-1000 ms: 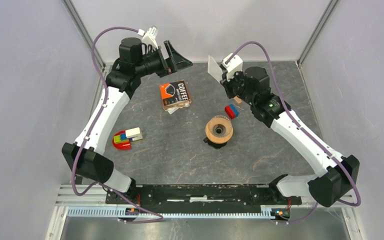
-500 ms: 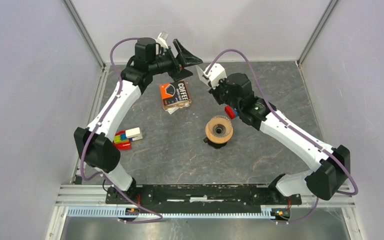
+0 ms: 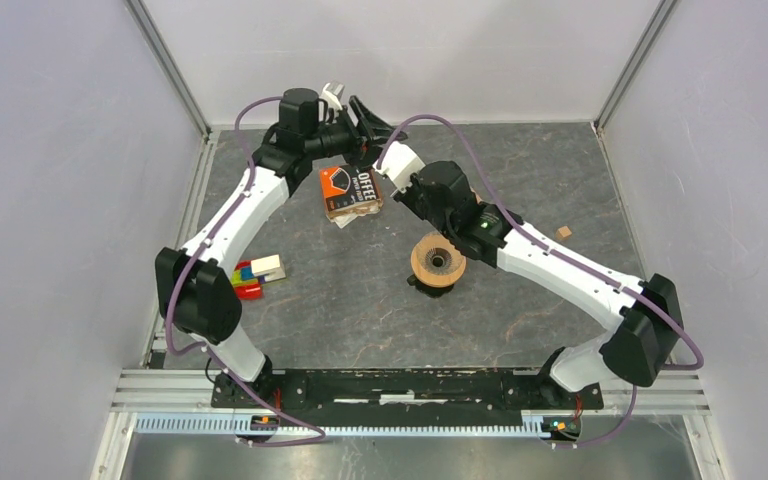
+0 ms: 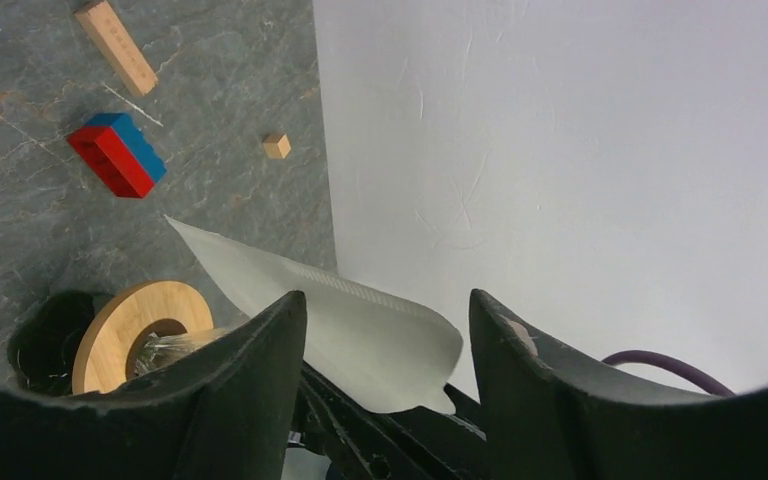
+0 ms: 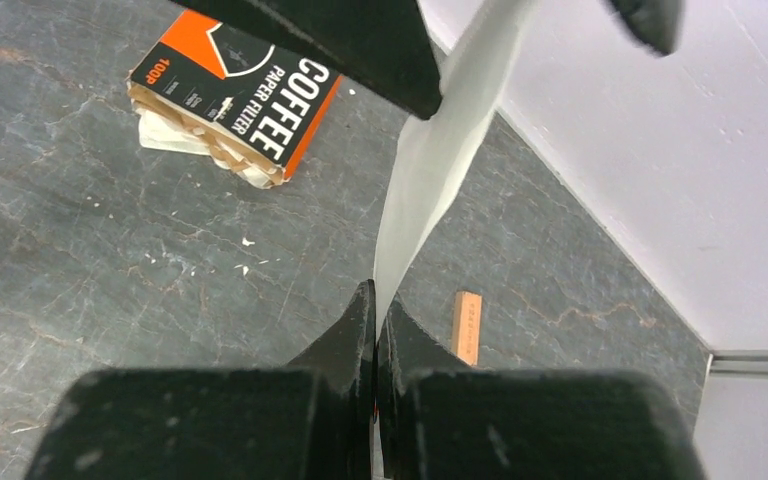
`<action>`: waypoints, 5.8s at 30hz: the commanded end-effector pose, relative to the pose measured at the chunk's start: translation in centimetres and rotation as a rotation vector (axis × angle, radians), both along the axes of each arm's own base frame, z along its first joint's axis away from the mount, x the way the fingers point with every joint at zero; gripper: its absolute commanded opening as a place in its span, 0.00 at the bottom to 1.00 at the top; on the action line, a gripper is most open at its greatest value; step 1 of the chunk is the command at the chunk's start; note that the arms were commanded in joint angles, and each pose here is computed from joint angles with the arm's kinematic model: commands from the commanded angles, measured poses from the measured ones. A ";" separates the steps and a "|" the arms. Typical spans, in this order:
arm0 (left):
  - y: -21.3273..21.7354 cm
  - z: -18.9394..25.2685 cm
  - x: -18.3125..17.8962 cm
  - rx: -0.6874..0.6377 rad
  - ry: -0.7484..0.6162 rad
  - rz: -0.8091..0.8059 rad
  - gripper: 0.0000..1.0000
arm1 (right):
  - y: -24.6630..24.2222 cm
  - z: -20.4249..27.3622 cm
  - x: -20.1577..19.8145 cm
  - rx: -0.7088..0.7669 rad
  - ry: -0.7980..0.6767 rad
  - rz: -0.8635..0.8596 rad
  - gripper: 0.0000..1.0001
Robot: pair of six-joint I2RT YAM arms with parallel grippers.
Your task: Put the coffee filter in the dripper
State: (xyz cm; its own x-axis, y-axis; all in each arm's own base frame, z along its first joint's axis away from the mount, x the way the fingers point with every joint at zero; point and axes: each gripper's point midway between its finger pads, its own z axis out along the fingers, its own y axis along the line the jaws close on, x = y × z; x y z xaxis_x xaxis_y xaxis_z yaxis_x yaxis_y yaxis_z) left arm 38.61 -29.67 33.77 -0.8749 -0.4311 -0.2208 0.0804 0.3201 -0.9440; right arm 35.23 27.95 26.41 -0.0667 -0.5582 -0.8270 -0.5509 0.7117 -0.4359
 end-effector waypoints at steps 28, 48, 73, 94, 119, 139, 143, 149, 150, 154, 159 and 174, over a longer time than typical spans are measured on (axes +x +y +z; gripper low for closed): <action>0.3 3.0 -1.4 0.013 -0.223 -0.080 0.02 | 0.3 3.4 -1.7 0.049 -0.065 0.114 0.61; 3.2 2.7 -13.2 0.424 -0.877 -0.715 0.02 | -2.4 8.7 -10.1 0.078 -0.071 0.707 0.92; 2.4 2.1 -17.9 0.400 -1.061 -0.862 0.07 | 1.8 4.7 -12.2 0.331 0.177 0.945 0.00; 4.2 1.8 -16.5 0.414 -1.200 -0.820 0.53 | 0.7 4.3 -14.6 0.480 0.262 1.089 0.00; 3.0 1.6 -16.2 0.380 -1.183 -0.805 0.51 | 0.6 4.7 -15.0 0.506 0.262 1.097 0.00; 3.9 0.8 -16.4 0.467 -1.203 -0.814 0.48 | 0.4 4.6 -14.7 0.513 0.266 1.083 0.00; 3.4 1.1 -16.0 0.441 -1.199 -0.795 0.48 | 0.4 4.8 -14.9 0.523 0.271 1.093 0.00; 2.5 1.3 -16.4 0.356 -1.173 -0.821 0.48 | 0.4 4.8 -14.4 0.526 0.266 1.068 0.00; 2.4 1.4 -16.5 0.345 -1.168 -0.823 0.48 | 0.4 4.8 -14.2 0.524 0.263 1.054 0.00; 2.2 1.8 -16.7 0.320 -1.159 -0.827 0.49 | 0.3 4.2 -12.7 0.495 0.248 0.975 0.00; 2.2 1.7 -16.4 0.331 -1.154 -0.822 0.49 | 0.4 4.3 -12.4 0.496 0.244 0.963 0.00; 0.3 -0.1 -17.3 0.246 -1.088 -0.883 0.21 | 0.8 4.9 -13.1 0.568 0.294 1.000 0.02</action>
State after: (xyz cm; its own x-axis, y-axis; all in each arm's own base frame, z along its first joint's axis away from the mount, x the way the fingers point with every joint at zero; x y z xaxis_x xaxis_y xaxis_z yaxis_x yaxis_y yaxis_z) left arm 22.13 -28.67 32.90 -0.1710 0.3327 -0.9274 0.9810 -0.0302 -0.1916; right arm 22.17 28.71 30.54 -0.0357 -0.0539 -0.9979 -0.9987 -0.0336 0.0376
